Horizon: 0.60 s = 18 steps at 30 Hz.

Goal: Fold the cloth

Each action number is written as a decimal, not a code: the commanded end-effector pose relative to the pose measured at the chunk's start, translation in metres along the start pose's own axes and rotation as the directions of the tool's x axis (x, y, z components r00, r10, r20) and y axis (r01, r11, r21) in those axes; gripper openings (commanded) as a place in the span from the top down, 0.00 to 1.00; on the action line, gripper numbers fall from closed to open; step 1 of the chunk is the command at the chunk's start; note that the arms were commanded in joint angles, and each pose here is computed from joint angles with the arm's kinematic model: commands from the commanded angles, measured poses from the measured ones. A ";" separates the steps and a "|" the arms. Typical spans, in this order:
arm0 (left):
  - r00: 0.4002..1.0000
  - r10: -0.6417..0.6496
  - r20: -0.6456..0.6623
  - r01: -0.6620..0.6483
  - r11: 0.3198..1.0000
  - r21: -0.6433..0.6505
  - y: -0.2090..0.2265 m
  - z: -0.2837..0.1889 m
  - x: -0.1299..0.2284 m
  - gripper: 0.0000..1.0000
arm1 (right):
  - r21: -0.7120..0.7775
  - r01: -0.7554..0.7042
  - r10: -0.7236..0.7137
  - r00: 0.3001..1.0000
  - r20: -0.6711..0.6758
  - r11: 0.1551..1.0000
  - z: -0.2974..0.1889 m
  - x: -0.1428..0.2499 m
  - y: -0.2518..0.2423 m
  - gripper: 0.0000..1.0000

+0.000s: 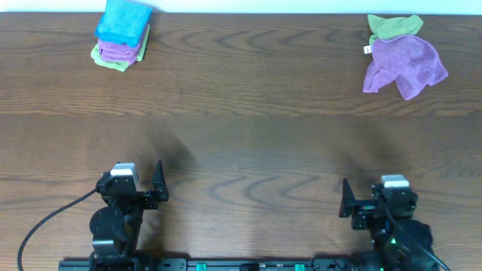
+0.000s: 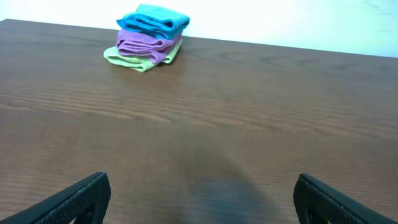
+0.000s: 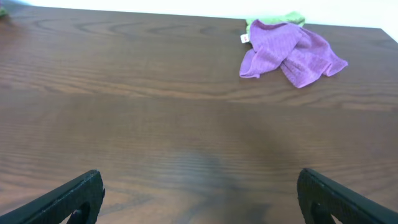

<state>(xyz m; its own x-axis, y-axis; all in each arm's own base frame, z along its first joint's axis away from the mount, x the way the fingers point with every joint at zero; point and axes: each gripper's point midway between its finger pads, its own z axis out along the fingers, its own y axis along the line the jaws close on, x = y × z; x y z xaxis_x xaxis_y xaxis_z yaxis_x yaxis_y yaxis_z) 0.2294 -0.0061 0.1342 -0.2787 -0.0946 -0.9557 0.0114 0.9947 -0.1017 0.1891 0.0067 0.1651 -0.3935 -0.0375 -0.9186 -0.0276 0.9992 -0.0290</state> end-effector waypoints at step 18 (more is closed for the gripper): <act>1.000 0.014 -0.021 -0.014 1.000 -0.010 0.002 0.003 0.011 0.05 | 0.019 0.011 -0.008 0.989 -0.147 1.000 0.040 0.072 0.000 0.01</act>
<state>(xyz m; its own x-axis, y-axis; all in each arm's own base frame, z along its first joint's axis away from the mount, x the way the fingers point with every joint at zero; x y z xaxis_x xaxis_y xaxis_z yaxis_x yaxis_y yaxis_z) 0.2294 -0.0061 0.1342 -0.2787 -0.0946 -0.9557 0.0114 0.9947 -0.1017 0.1969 0.0078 0.0832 -0.5291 -0.0564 -0.8467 -0.0330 0.9984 -0.0459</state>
